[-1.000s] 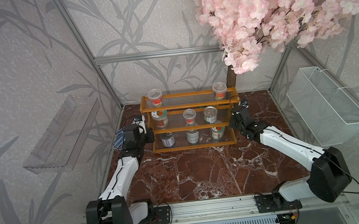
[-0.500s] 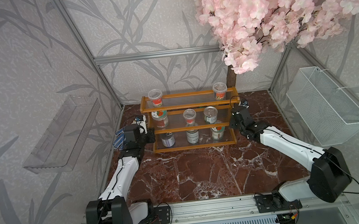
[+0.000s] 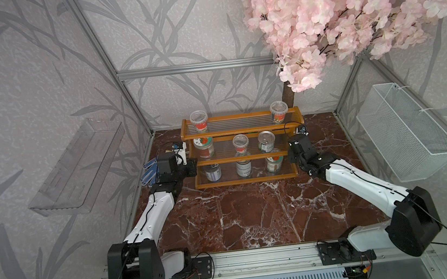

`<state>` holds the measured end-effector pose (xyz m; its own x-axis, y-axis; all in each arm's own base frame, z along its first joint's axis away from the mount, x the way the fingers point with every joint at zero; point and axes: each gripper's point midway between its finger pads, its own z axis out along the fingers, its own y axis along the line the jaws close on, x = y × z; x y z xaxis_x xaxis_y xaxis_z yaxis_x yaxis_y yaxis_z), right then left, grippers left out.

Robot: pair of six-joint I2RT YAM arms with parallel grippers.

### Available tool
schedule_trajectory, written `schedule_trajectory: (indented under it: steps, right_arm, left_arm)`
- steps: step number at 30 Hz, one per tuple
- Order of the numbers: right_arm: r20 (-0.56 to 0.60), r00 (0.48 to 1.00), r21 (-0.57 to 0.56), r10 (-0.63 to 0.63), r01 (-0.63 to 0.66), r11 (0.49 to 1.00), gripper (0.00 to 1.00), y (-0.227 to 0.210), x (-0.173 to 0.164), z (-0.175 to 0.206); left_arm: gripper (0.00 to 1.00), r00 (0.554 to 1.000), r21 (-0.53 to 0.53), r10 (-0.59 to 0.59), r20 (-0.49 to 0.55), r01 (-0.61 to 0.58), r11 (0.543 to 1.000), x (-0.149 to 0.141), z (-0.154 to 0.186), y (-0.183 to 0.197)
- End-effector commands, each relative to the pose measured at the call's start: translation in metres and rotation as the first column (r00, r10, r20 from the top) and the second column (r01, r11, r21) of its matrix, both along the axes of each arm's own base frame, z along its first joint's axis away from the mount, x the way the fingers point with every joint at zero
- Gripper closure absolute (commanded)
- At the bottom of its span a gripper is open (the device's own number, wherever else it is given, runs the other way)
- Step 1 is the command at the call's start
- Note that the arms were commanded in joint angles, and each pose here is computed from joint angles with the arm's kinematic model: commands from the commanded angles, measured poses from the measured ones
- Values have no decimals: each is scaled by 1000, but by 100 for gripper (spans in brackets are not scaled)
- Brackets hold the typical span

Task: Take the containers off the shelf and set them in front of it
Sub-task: Move the shelf to the center of the board.

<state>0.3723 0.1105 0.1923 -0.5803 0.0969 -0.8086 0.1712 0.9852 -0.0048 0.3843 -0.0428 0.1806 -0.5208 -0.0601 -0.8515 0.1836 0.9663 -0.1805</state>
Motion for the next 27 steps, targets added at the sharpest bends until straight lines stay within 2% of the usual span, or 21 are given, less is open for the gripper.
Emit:
schedule_trajectory:
  steps: [1,5,13,17,23,27]
  right_arm:
    - [-10,1000,-28,23,-23,999,72,-2,-7,1]
    - [-8,1000,-23,29,-29,999,71,-2,-9,3]
    - [-6,1000,-33,19,-19,999,61,-11,-20,10]
    - [-7,1000,-43,16,-16,999,57,-17,-28,11]
    - [-15,999,-40,36,-36,999,50,-19,-37,13]
    - [-23,997,-34,68,-69,997,43,-16,-41,14]
  left_arm:
    - [61,995,-24,-89,38,90,996,6,14,-19]
    - [61,996,-11,-79,37,80,997,11,13,-14]
    - [61,999,12,-45,17,44,999,23,5,-2]
    - [62,998,2,-66,16,66,998,29,7,-4]
    - [61,996,-10,-85,16,85,996,29,9,-8]
    - [57,995,-17,-93,26,94,995,23,20,-10]
